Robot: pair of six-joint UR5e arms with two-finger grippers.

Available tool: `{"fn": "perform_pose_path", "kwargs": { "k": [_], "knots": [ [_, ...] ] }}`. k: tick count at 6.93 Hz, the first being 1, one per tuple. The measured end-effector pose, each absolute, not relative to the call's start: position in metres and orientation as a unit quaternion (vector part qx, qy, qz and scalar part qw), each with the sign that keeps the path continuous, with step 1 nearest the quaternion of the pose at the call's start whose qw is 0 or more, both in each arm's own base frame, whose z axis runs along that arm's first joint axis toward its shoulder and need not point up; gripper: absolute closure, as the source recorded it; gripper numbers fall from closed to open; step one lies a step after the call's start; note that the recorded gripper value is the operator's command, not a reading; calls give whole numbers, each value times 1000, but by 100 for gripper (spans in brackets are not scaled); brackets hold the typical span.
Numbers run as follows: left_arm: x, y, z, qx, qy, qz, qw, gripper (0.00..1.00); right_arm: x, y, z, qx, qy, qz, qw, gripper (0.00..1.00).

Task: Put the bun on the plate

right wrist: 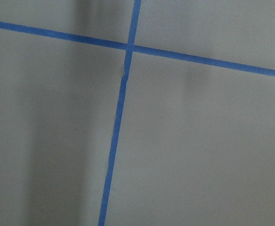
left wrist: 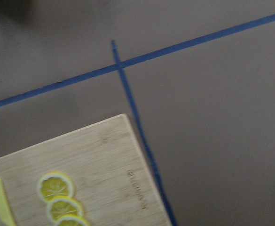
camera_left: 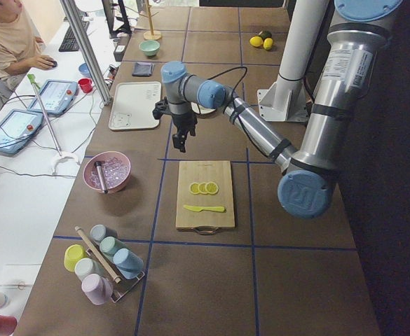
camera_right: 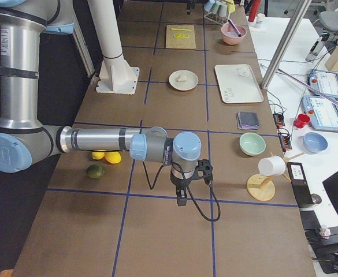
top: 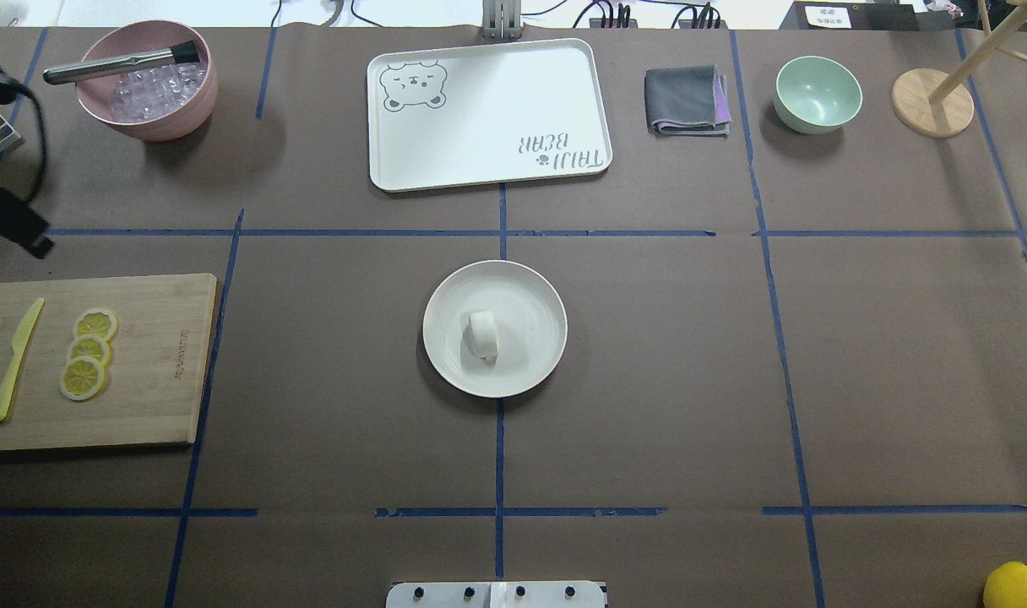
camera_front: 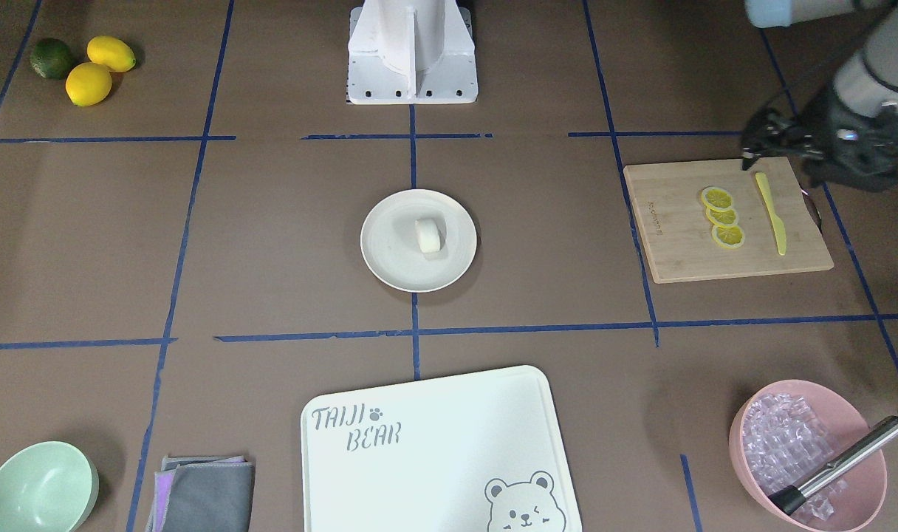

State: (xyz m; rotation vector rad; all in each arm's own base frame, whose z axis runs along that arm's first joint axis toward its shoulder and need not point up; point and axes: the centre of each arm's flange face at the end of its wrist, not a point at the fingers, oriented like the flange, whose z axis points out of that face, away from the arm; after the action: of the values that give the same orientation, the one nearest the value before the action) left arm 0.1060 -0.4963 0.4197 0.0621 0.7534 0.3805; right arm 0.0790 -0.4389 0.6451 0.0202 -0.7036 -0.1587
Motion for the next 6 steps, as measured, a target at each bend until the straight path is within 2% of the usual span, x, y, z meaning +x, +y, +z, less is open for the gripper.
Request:
{"fn": "perform_pose_path", "kwargs": {
  "k": [3, 4, 6],
  "knots": [
    [-37, -494, 599, 6, 391, 186, 902, 0, 79, -440, 645, 10, -344, -78, 936, 0],
    [-51, -485, 639, -3, 396, 180, 900, 0, 79, -440, 645, 10, -344, -77, 936, 0],
    [-65, -477, 665, 11, 392, 175, 903, 0, 79, -440, 644, 11, -345, -77, 935, 0]
  ]
}}
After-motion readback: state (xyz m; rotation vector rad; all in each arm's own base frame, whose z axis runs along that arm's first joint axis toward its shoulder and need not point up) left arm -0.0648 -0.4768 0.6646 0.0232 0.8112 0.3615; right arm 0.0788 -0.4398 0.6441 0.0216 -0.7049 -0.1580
